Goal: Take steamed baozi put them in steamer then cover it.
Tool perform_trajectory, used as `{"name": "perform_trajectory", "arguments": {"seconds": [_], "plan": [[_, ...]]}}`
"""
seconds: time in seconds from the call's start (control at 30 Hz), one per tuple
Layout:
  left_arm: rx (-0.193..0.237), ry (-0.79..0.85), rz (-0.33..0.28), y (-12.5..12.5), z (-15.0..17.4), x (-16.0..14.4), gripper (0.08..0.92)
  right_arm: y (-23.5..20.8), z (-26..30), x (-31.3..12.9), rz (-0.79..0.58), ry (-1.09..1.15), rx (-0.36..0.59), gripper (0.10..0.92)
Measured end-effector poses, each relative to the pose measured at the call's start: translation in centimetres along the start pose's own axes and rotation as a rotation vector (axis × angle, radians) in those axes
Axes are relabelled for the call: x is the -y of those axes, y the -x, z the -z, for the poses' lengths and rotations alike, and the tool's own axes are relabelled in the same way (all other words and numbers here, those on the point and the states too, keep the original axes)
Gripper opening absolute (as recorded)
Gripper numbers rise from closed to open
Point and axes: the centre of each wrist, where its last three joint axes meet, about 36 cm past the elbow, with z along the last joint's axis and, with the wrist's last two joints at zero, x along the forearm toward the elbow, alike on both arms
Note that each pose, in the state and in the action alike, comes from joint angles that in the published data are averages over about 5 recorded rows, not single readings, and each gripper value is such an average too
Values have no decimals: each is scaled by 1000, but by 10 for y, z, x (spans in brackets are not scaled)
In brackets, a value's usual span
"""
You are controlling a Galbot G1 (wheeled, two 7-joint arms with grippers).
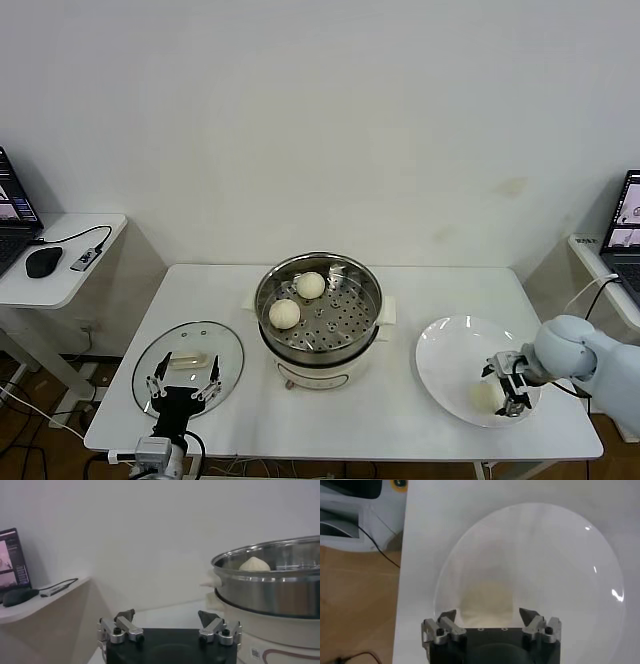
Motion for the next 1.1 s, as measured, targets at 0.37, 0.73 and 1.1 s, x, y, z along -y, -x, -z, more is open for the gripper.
{"name": "perform_trajectory", "arguments": {"seconds": [0.37, 0.73, 1.1], "plan": [[1, -1, 0, 0, 0, 0, 823, -1, 1, 4, 0, 2, 4, 590], [9, 1, -3, 2, 3, 0, 823, -38, -3, 24, -23, 6, 22, 573], [10, -1, -6, 3, 3, -1, 823, -128, 22, 100, -156, -32, 94, 577]]}}
